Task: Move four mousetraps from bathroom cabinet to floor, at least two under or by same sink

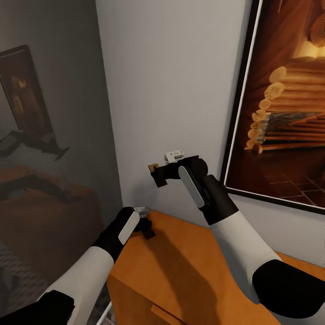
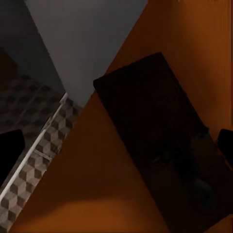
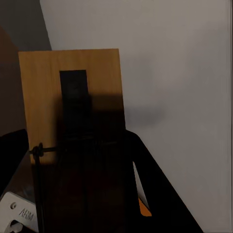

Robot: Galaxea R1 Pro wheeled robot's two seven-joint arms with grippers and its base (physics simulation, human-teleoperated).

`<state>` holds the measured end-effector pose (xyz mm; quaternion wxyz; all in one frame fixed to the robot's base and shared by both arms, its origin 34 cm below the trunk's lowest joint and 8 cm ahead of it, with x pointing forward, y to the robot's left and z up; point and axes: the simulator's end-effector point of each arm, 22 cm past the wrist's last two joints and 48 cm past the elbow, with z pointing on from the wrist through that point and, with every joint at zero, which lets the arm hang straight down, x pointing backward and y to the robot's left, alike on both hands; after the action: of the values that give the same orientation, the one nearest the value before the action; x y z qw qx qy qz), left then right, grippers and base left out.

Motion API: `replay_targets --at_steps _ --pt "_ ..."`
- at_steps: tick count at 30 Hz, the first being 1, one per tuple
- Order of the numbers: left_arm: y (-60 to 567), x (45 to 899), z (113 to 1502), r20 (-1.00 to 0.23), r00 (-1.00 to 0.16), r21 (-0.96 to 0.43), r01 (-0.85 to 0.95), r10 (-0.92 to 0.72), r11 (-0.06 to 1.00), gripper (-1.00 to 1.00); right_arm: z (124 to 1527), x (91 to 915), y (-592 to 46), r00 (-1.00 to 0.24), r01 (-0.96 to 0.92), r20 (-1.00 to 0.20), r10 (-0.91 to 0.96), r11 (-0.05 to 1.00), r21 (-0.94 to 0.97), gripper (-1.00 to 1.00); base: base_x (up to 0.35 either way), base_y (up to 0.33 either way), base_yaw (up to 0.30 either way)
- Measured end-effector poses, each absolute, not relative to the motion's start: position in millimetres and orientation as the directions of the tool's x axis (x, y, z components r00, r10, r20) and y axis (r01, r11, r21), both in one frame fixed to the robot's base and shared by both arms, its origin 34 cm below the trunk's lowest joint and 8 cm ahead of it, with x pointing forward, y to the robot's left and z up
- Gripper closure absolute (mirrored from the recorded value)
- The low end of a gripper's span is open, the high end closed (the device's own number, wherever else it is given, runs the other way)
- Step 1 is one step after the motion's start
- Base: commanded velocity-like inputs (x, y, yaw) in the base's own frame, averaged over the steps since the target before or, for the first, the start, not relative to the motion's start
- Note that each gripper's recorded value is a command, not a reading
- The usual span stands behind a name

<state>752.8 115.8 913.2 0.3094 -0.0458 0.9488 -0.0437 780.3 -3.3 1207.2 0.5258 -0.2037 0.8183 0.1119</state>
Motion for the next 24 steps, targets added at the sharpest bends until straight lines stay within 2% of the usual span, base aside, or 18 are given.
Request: replay_targets --at_steps 7,24 --pt "116.2 755.2 915.1 -0.593 -0.796 -0.116 -0.066 -0.122 0.991 -1.00 1207.0 780.2 -3.2 -0.364 -0.451 -0.906 -0.216 0.892 -0.031 1.00 0.000 -0.114 0.000" --pt "116.7 756.7 915.9 -0.599 -0.790 -0.118 -0.070 -0.127 0.991 -1.00 1207.4 780.3 -3.3 -0.364 -0.451 -0.906 -0.215 0.892 -0.031 1.00 0.000 -0.009 0.000"
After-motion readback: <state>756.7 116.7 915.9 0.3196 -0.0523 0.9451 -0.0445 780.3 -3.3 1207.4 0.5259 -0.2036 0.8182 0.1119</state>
